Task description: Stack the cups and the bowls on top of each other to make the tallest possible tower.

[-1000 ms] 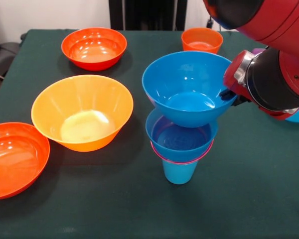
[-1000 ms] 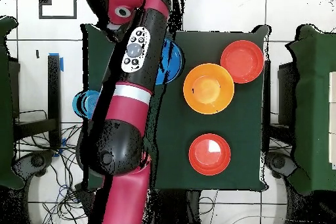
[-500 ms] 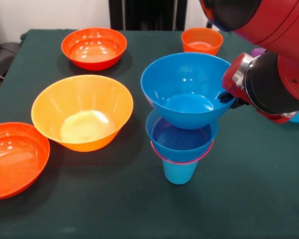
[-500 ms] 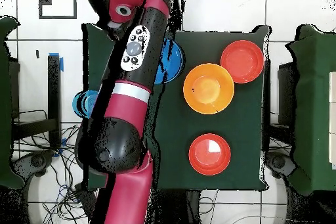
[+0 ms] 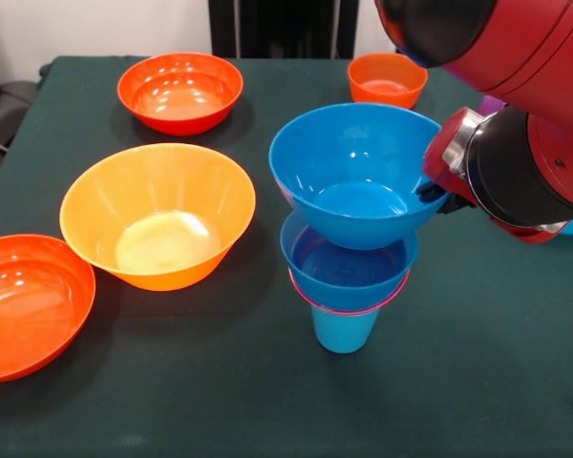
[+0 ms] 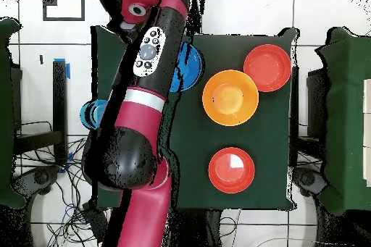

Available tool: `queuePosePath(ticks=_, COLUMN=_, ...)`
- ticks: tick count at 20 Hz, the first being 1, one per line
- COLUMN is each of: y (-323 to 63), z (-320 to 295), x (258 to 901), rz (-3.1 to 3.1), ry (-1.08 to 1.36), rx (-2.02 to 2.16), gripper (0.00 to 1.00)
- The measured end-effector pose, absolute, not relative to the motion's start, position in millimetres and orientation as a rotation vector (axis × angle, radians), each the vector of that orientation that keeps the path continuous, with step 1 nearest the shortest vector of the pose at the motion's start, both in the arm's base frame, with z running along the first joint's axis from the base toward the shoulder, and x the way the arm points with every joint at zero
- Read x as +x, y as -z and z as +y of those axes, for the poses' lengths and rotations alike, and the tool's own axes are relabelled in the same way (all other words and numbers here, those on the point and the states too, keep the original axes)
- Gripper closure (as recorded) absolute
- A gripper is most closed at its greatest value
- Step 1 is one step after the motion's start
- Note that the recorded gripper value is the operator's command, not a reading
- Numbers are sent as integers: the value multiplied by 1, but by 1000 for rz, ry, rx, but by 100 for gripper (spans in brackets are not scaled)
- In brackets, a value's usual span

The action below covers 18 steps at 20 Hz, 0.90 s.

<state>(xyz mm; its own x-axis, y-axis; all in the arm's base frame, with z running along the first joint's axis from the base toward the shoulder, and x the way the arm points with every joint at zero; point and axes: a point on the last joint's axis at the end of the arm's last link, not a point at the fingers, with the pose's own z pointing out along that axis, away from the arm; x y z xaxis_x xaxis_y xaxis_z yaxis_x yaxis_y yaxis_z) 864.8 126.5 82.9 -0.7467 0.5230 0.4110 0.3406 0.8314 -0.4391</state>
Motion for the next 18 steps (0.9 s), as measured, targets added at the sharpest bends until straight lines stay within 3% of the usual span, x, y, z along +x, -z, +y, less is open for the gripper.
queuePosePath(ticks=18, y=-78, z=139, x=871, rz=-2497, ry=-448, rx=-567, gripper=100)
